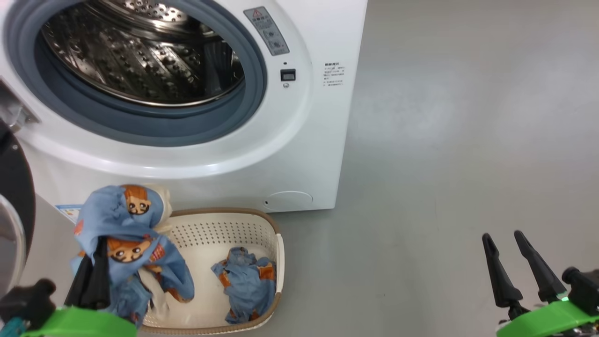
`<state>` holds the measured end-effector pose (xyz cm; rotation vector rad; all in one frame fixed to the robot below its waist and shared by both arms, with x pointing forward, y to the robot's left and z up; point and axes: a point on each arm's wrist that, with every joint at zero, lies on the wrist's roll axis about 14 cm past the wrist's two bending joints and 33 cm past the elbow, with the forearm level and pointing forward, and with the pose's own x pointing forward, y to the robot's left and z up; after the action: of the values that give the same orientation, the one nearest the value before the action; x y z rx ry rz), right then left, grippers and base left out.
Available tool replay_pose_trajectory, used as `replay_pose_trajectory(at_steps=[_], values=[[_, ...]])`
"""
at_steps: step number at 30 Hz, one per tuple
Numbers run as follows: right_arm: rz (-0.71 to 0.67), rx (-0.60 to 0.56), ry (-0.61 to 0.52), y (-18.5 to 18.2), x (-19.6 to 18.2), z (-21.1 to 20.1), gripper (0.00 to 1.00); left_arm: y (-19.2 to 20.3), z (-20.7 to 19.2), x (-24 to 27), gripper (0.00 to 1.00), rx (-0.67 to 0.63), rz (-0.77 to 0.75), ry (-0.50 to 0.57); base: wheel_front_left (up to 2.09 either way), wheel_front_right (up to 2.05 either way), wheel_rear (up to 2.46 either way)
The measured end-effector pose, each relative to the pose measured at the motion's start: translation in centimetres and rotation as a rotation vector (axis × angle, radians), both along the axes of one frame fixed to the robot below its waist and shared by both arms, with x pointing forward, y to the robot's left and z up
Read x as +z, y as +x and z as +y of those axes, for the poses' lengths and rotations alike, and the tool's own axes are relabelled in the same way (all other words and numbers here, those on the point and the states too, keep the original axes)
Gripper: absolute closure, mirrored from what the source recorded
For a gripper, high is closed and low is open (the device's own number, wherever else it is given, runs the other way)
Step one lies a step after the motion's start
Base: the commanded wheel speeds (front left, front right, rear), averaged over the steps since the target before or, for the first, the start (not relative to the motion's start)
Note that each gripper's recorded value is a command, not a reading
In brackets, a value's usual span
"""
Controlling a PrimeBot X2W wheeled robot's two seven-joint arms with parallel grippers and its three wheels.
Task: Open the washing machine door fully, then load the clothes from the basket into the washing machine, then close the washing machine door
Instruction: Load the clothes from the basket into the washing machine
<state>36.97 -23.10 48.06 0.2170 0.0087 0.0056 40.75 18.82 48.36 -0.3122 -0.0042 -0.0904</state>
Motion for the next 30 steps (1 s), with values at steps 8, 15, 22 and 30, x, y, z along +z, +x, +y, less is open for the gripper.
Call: replay_pose_trajectory(at_steps=[8, 15, 22, 30], values=[[0.002, -0.03, 0.005, -1.3, 0.0, -0.8, 0.0, -2.5, 0.9, 1.1, 1.0, 0.047, -0.037, 0.009, 0.0, 0.0, 0.0], [0.007, -0.04, 0.008, -1.6, -0.2, -1.0, 0.0, -3.4, 0.8, 1.4, 1.0, 0.063, -0.048, -0.004, 0.0, 0.0, 0.0], [0.026, -0.045, 0.017, -1.3, -0.9, -0.9, 0.0, -2.9, 0.5, 0.9, 1.0, 0.061, -0.034, -0.01, 0.0, 0.0, 0.0], [0.041, -0.045, 0.038, 0.2, -1.7, -0.2, 0.0, 1.3, 0.1, 2.7, 1.0, 0.042, -0.106, -0.01, 0.0, 0.0, 0.0]])
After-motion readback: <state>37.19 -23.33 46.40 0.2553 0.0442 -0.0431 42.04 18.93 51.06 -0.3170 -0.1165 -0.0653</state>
